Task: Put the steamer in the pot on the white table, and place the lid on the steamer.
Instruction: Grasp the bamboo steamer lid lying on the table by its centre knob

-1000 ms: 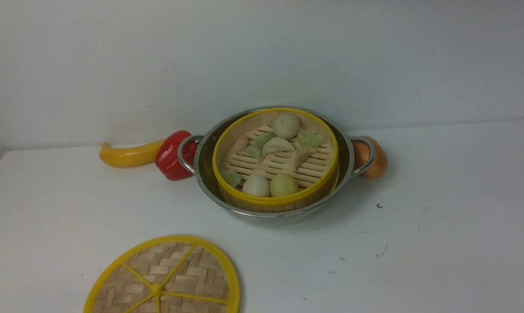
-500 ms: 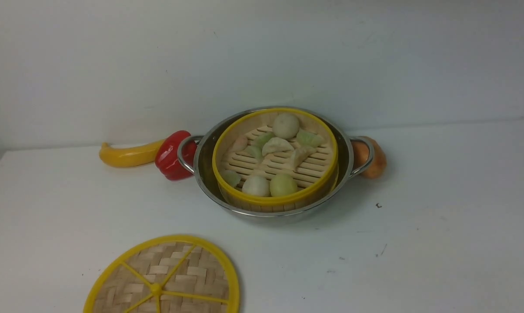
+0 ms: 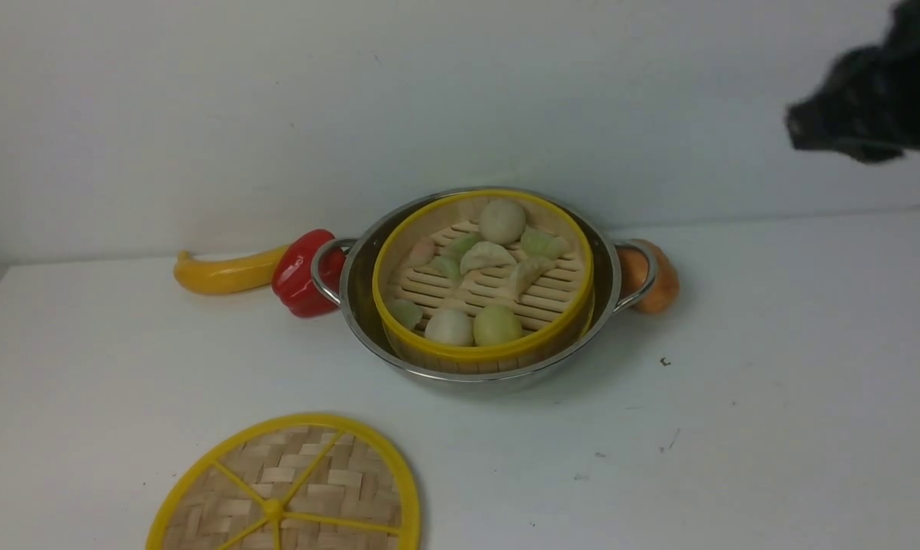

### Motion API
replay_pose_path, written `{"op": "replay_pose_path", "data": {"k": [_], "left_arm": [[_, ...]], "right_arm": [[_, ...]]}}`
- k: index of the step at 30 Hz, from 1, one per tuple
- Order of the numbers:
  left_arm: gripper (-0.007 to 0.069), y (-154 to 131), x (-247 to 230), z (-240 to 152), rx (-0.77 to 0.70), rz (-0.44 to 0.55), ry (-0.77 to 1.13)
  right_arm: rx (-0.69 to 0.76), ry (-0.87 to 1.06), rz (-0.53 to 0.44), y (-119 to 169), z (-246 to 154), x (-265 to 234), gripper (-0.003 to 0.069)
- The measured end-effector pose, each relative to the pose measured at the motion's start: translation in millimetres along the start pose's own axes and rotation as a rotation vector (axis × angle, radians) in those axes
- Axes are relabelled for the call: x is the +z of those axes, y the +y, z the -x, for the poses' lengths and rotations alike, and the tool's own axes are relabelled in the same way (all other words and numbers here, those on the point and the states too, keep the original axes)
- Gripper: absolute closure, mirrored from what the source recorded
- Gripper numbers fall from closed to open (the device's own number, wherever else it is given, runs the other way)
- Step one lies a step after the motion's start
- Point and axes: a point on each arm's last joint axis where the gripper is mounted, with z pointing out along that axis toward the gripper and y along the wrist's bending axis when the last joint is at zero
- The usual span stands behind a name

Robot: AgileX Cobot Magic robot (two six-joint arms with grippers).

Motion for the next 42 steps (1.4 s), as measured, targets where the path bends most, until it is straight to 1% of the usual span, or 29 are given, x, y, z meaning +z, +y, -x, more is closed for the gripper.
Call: {"op": "replay_pose_path", "data": {"k": [1, 3, 4, 5, 6, 8, 11, 12, 15, 16, 18, 20, 24, 26, 30, 33, 42], "left_arm": [[0.0384, 0.0, 0.0, 0.0, 0.0, 0.0, 0.0], [0.0384, 0.0, 0.0, 0.0, 0.0, 0.0, 0.0], [0.0384, 0.0, 0.0, 0.0, 0.0, 0.0, 0.0], [0.0384, 0.0, 0.0, 0.0, 0.0, 0.0, 0.0], [0.0384, 0.0, 0.0, 0.0, 0.0, 0.0, 0.0], [0.0384, 0.0, 0.0, 0.0, 0.0, 0.0, 0.0], [0.0384, 0.0, 0.0, 0.0, 0.0, 0.0, 0.0], [0.0384, 0.0, 0.0, 0.0, 0.0, 0.0, 0.0], [0.0384, 0.0, 0.0, 0.0, 0.0, 0.0, 0.0], [0.0384, 0.0, 0.0, 0.0, 0.0, 0.0, 0.0], [0.0384, 0.0, 0.0, 0.0, 0.0, 0.0, 0.0], [0.0384, 0.0, 0.0, 0.0, 0.0, 0.0, 0.0], [0.0384, 0.0, 0.0, 0.0, 0.0, 0.0, 0.0], [0.0384, 0.0, 0.0, 0.0, 0.0, 0.0, 0.0], [0.0384, 0.0, 0.0, 0.0, 0.0, 0.0, 0.0], [0.0384, 0.0, 0.0, 0.0, 0.0, 0.0, 0.0], [0.0384, 0.0, 0.0, 0.0, 0.0, 0.0, 0.0]], "right_arm": [[0.02, -0.01, -0.026, -6.2, -18.1, -3.7, 0.0534], [0.048, -0.111, -0.083, -14.9, -47.2, -23.4, 0.0522], [0.059, -0.131, -0.104, -18.2, -59.0, -25.2, 0.0518], [0.062, -0.129, -0.108, -18.7, -62.7, -26.4, 0.0518], [0.079, -0.215, -0.154, -23.1, -83.0, -39.5, 0.0508], [0.094, -0.269, -0.205, -27.5, -106.4, -46.4, 0.0498], [0.109, -0.367, -0.272, -28.6, -141.4, -60.7, 0.0483], [0.108, -0.385, -0.277, -27.8, -143.4, -63.9, 0.0482], [0.107, -0.478, -0.316, -22.5, -177.8, -74.9, 0.0464], [0.107, -0.477, -0.316, -22.1, -181.5, -73.9, 0.0464], [0.1, -0.524, -0.32, -17.0, -206.1, -76.0, 0.0454], [0.089, -0.55, -0.321, -14.4, -220.0, -75.7, 0.0449], [0.022, -0.54, -0.331, -12.3, -244.2, -67.0, 0.0438], [0.018, -0.536, -0.326, -11.7, -252.0, -63.3, 0.0432], [0.013, -0.516, -0.306, -9.8, -263.5, -59.2, 0.0423], [0.015, -0.451, -0.276, -8.3, -272.3, -53.8, 0.042], [0.022, -0.429, -0.229, -6.0, -275.4, -50.9, 0.042]]}}
